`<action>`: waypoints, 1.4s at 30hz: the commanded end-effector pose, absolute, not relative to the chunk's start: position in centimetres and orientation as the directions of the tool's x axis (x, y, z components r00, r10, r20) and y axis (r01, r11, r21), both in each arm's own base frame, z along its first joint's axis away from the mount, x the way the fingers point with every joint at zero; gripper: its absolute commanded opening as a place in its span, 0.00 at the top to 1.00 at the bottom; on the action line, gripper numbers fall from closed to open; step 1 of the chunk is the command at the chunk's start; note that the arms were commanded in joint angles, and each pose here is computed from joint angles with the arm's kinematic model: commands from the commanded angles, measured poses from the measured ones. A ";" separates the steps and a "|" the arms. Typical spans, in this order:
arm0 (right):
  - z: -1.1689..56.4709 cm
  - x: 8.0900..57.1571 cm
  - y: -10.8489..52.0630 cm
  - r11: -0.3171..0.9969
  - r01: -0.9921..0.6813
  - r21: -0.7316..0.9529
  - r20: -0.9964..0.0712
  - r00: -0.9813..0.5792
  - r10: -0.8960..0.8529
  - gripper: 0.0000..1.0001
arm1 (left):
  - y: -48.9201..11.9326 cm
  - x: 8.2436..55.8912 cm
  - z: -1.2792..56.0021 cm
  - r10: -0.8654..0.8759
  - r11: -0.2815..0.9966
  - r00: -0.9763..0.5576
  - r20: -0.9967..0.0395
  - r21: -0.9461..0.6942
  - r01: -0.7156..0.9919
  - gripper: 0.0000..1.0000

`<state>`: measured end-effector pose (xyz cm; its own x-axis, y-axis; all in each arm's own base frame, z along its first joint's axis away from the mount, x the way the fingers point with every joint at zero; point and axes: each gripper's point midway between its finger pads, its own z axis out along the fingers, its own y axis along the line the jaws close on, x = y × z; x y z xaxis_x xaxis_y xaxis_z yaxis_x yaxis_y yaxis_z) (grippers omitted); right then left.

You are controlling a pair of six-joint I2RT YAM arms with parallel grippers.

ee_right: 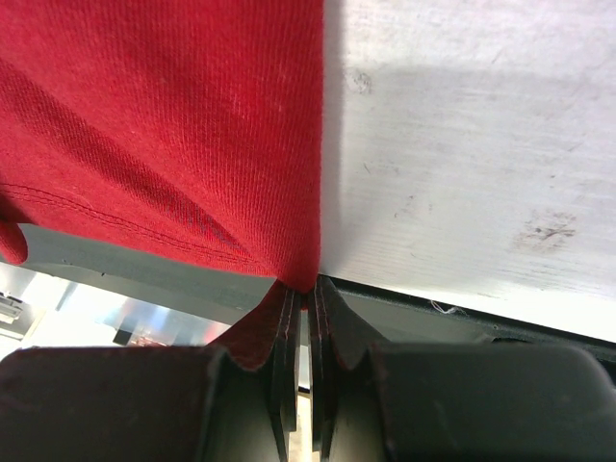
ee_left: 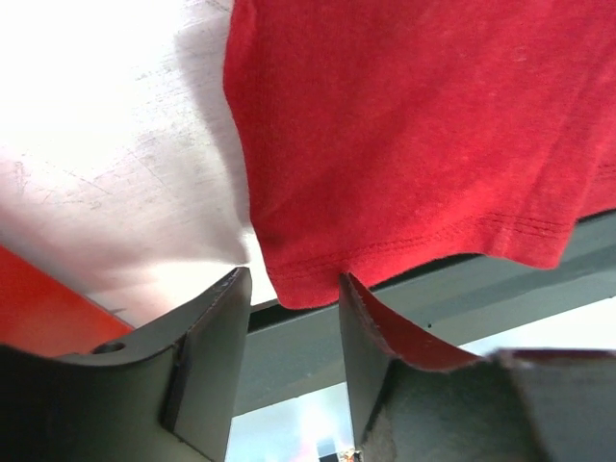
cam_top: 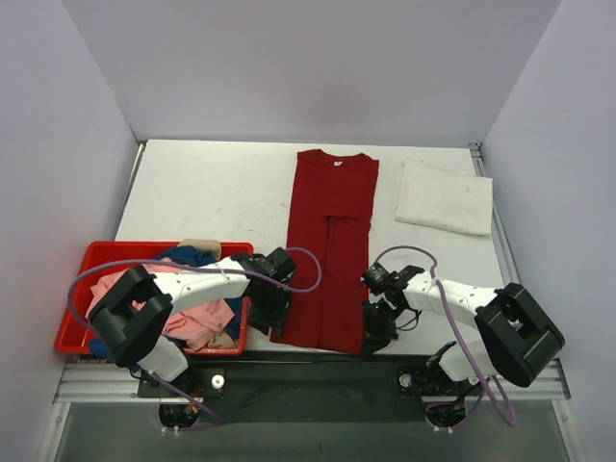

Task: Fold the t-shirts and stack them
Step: Grab the bottom of the folded rectangular tshirt with both arms

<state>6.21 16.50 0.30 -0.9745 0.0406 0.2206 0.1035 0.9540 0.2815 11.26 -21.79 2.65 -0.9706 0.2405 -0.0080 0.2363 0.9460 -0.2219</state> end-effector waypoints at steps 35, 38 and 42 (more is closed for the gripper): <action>8.0 5.2 14.3 0.977 0.096 0.192 0.234 -0.971 0.049 1.00 | -24.7 10.3 11.4 0.268 0.907 -0.961 -0.069 -0.319 0.276 1.00; 9.7 6.4 14.3 0.980 0.086 0.180 0.189 -0.981 0.051 1.00 | -24.8 11.6 13.3 0.259 0.911 -0.960 -0.105 -0.303 0.279 1.00; 11.7 9.1 14.3 0.980 0.089 0.179 0.117 -0.991 0.069 1.00 | -24.7 14.4 14.8 0.221 0.915 -0.962 -0.160 -0.308 0.261 1.00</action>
